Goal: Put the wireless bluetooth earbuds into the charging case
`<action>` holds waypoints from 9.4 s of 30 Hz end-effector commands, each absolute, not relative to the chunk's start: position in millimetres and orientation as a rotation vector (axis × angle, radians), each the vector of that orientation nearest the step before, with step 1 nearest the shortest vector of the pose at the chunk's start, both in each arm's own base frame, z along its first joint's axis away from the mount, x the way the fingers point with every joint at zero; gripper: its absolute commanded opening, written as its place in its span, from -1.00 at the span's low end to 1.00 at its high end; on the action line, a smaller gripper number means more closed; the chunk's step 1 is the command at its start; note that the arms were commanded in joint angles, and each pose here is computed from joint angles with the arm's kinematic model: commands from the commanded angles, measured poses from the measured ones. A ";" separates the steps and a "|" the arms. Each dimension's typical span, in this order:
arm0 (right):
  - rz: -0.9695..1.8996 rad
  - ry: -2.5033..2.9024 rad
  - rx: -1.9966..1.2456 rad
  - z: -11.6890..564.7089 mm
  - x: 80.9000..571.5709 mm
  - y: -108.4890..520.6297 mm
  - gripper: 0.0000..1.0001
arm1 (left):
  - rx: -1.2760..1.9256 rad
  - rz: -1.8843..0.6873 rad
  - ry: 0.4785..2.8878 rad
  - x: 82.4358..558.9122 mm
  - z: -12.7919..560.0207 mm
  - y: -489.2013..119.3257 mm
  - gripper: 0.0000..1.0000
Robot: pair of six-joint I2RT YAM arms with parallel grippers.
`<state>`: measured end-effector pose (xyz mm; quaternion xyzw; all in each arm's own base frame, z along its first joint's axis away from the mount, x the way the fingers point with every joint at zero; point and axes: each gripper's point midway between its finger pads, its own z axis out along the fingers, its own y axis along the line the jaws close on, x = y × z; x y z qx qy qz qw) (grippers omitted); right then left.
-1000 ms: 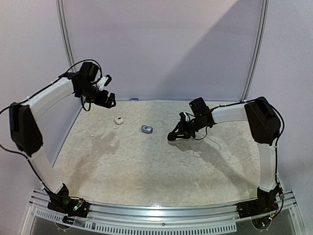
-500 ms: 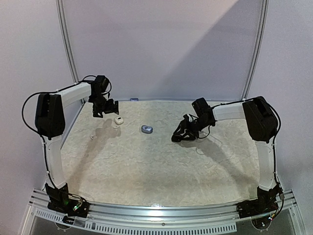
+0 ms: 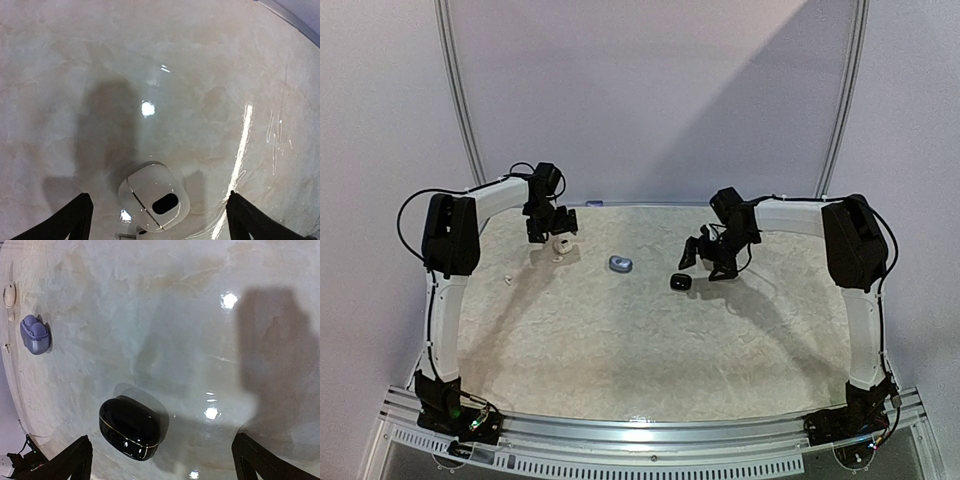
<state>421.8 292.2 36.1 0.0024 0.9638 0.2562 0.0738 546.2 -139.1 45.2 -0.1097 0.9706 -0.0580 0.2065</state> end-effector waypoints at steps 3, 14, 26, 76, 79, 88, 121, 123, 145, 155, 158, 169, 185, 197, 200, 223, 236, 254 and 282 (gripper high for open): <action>0.588 2.913 -0.021 45.7 417.7 267.8 0.98 | -0.315 -0.107 2.700 555.8 25.8 -145.6 0.76; 0.586 2.880 -0.061 58.5 420.0 268.3 0.98 | -0.297 0.018 2.742 544.9 5.1 -144.7 0.58; 0.591 2.856 -0.084 64.9 420.8 269.8 0.98 | -0.302 0.038 2.776 535.3 -5.1 -141.8 0.33; 0.747 2.304 -0.527 181.0 363.9 323.3 0.98 | 2.189 -0.321 1.956 228.8 37.8 -279.6 -0.84; 0.732 2.308 -0.535 178.4 355.2 322.8 0.98 | 2.220 -0.296 1.963 228.0 22.3 -281.1 -0.82; 0.712 2.261 -0.525 193.9 351.8 318.0 0.98 | 2.286 -0.247 1.940 224.6 7.5 -273.2 0.14; 0.721 2.300 -0.595 188.1 374.1 344.3 0.98 | 1.160 -0.177 2.673 510.2 28.9 -138.7 0.59; 0.716 2.311 -0.602 185.7 374.9 345.3 0.98 | 1.161 -0.196 2.688 508.3 21.0 -139.3 0.57; 0.708 2.324 -0.621 179.4 377.2 347.9 0.97 | 1.230 -0.276 2.782 473.2 -5.4 -150.4 -0.17; 0.711 2.321 -0.625 179.5 376.6 348.2 0.98 | 1.256 -0.261 2.776 463.5 -6.7 -153.1 -0.41; 0.709 2.324 -0.626 179.2 375.9 347.6 0.98 | 1.267 -0.262 2.763 463.6 -5.7 -156.5 -0.52; 0.707 2.320 -0.629 180.7 374.8 346.7 0.98 | 1.322 -0.334 2.741 432.3 11.6 -184.2 -0.78; 0.502 2.305 -0.475 189.1 373.5 301.4 0.98 | 1.472 -0.610 2.672 300.7 -1.1 -344.2 -0.86; 0.472 2.270 -0.387 200.0 349.4 268.1 0.98 | 1.602 -0.664 2.649 259.9 -15.4 -400.5 -0.22; 0.479 2.266 -0.377 200.5 347.0 266.4 0.98 | 1.635 -0.693 2.629 257.2 -4.7 -403.2 0.09; 0.650 2.251 -0.377 205.5 359.0 300.8 0.98 | 0.839 -0.279 2.759 404.8 109.7 -132.2 -0.37; 0.641 2.296 -0.409 194.8 368.6 312.2 0.98 | 0.322 -0.071 2.996 421.2 42.2 2.7 0.28; 0.628 2.302 -0.418 194.6 371.0 313.3 0.98 | 0.336 -0.144 3.091 404.6 3.0 -12.1 -0.41; 0.603 2.297 -0.424 200.8 364.2 304.7 0.98 | 1.299 -0.285 2.890 325.7 -25.0 -279.6 -0.90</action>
